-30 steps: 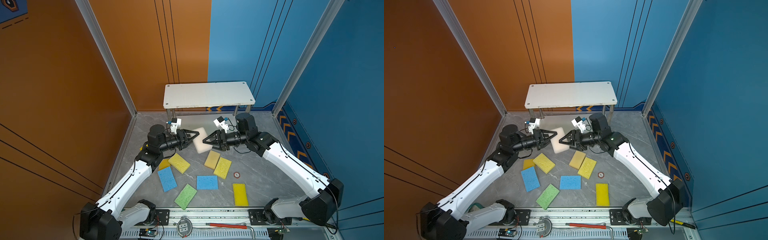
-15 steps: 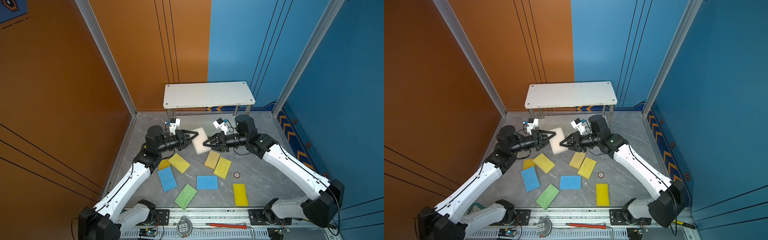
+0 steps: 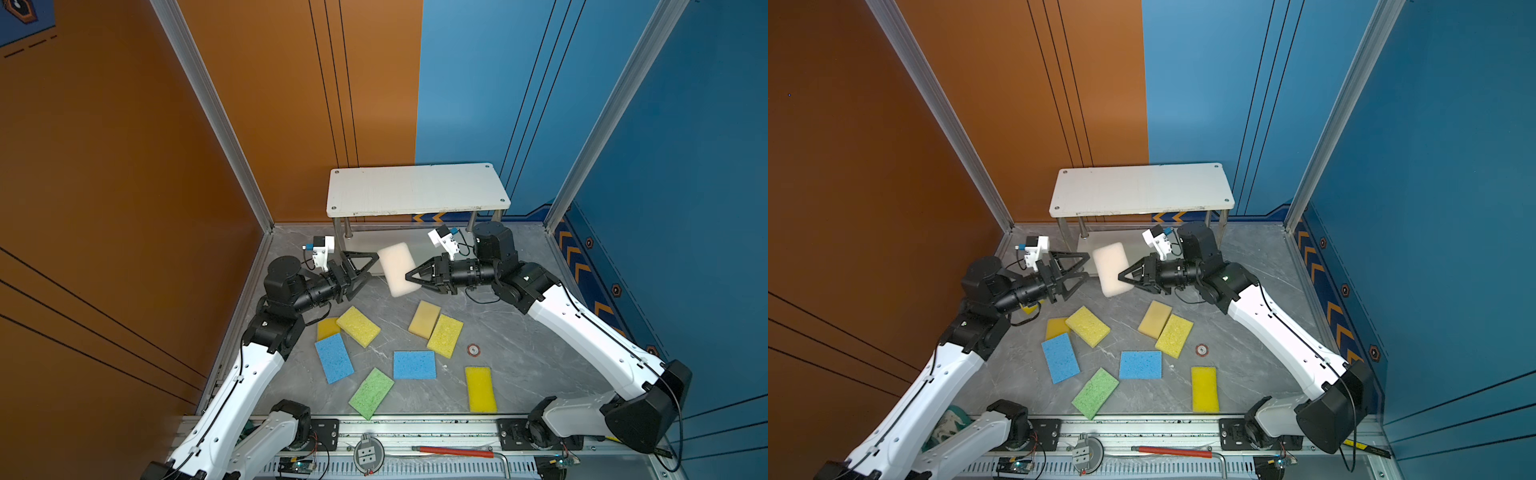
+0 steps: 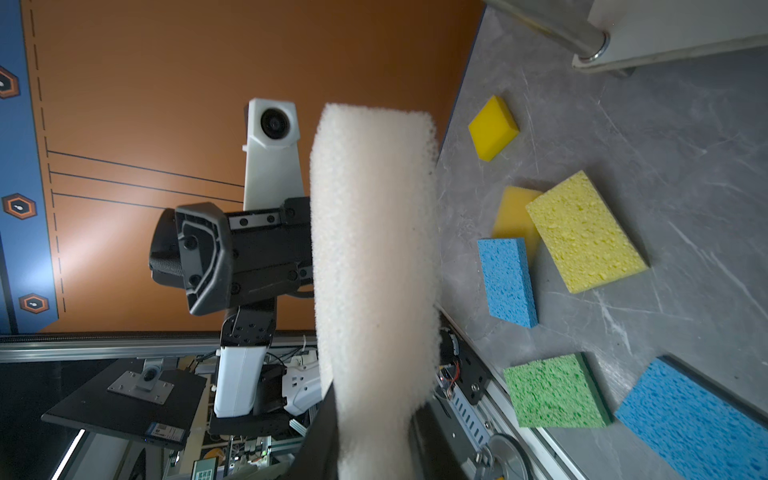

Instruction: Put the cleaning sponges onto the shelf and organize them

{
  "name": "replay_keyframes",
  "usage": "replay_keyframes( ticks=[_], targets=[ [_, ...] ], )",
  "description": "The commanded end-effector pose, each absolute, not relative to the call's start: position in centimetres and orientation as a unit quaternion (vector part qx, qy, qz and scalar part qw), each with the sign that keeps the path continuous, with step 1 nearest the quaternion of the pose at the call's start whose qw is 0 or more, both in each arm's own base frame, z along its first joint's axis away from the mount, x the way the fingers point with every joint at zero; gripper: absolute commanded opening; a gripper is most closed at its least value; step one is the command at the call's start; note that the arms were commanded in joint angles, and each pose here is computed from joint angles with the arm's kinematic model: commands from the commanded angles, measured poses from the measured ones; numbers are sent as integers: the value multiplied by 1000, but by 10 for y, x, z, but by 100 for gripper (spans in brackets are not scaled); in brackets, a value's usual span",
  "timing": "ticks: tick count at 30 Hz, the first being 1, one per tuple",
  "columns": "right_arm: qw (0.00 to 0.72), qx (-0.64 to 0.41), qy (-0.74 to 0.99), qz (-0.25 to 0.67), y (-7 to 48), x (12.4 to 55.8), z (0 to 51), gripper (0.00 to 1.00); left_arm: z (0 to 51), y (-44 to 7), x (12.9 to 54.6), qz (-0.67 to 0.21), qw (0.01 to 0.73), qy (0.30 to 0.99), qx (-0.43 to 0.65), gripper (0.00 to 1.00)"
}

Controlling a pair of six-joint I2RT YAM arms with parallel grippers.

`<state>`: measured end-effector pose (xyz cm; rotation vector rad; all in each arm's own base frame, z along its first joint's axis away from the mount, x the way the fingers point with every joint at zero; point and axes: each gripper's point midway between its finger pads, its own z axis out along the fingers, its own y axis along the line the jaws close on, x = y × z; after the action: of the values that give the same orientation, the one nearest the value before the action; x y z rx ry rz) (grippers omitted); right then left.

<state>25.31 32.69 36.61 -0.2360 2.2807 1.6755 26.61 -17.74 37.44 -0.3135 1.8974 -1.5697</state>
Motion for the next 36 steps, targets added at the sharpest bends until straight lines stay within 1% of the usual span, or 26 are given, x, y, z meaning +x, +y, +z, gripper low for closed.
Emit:
replay_keyframes(
  ticks=[1,3,5,10,14,18,19,22,30,36],
  targets=[
    [209,-72,785,579,333,278,393,24,393,-132,246,-501,429,736,-152,98],
    [233,-69,777,580,339,293,408,24,396,-108,232,-469,468,725,-186,98],
    [249,-68,774,578,347,309,416,24,395,-93,219,-452,487,717,-210,98],
    [285,-69,759,581,377,352,440,24,386,-80,195,-431,484,727,-226,98],
    [300,-83,749,585,409,379,445,24,384,-80,189,-423,478,737,-221,98],
    [309,-89,745,585,434,397,445,24,380,-86,190,-428,462,747,-214,98],
    [304,-85,751,581,445,408,430,24,380,-87,190,-430,459,748,-211,98],
    [307,-78,749,581,458,423,419,24,378,-88,186,-430,451,753,-209,98],
    [333,-51,761,555,457,453,397,24,365,-91,183,-427,432,767,-208,98],
    [339,-34,752,564,455,460,402,24,364,-90,187,-420,435,769,-207,98]
  ],
)
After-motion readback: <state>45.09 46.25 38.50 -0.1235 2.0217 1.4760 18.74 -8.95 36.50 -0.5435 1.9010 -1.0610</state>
